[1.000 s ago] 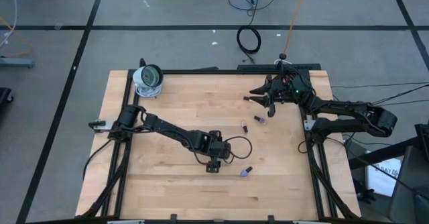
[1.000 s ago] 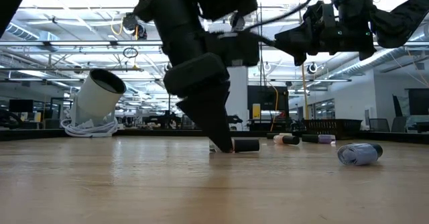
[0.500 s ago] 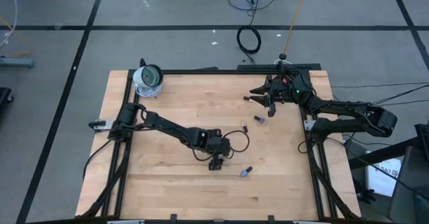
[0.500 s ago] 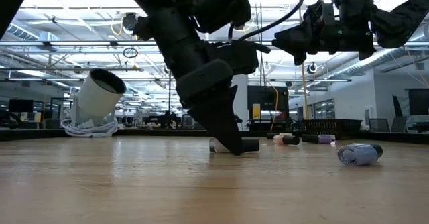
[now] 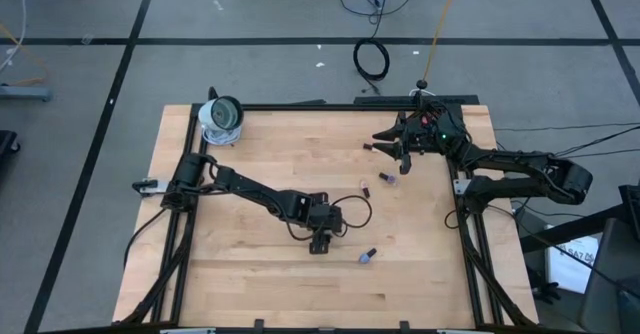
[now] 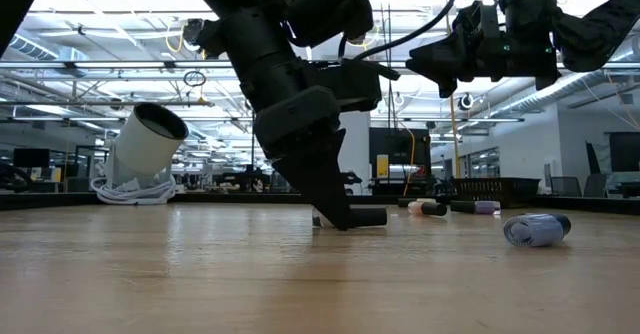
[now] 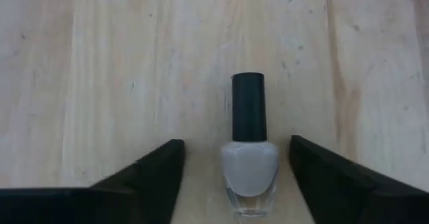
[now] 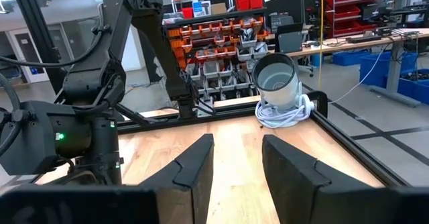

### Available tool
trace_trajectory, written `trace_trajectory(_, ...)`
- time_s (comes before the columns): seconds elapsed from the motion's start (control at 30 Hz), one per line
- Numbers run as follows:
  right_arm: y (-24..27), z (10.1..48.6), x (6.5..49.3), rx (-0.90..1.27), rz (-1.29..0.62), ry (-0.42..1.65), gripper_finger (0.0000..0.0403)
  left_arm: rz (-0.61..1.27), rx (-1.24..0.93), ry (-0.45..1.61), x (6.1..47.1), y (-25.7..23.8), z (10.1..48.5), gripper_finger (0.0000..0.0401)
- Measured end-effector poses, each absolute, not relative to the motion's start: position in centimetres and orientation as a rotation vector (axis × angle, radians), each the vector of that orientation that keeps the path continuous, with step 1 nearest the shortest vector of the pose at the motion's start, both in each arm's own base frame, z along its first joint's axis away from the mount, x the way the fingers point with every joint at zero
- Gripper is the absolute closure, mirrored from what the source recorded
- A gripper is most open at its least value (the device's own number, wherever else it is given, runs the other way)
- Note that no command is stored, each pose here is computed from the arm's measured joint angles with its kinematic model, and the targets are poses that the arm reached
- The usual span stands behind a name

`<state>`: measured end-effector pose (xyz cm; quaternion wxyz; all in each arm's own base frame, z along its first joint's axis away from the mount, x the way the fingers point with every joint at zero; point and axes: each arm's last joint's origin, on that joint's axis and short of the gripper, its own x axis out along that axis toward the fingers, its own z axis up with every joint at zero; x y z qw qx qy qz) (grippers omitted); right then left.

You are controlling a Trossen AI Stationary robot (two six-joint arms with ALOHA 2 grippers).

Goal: Pick & Place Nail Polish
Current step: Put the white nail polish into the black bin

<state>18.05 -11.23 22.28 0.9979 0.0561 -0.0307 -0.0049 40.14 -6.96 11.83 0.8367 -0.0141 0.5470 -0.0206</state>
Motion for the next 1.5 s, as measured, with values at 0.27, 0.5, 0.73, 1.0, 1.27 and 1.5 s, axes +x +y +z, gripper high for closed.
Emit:
trace_trajectory(0.27, -11.2, 22.2, 18.1, 0.136, -0.009, -0.055, 0.0287, -0.025, -0.037, 1.128, 40.4, -7.0, 11.9, 0.0278)
trace_trajectory(0.5, -11.2, 22.1, 18.1, 0.165, -0.008, -0.049, 0.0287, -0.003, 0.063, 1.114, 40.4, -7.2, 11.9, 0.0307)
trace_trajectory(0.73, -11.2, 21.9, 18.1, 0.238, -0.03, -0.033, 0.0287, 0.18, 0.406, 1.115, 39.4, -7.0, 13.2, 0.0307)
trace_trajectory(1.0, -10.4, 21.5, 18.8, 0.279, -0.093, -0.005, 0.0287, 0.559, 0.867, 1.005, 38.3, -6.6, 18.2, 0.0307)
trace_trajectory(1.27, -8.2, 19.9, 21.2, 0.282, -0.132, 0.051, 0.0287, 0.685, 0.954, 0.938, 37.4, -6.1, 22.1, 0.0307)
trace_trajectory(1.5, -7.3, 18.2, 23.1, 0.257, -0.104, 0.031, 0.0287, 0.628, 0.962, 0.912, 37.8, -6.2, 22.7, 0.0307)
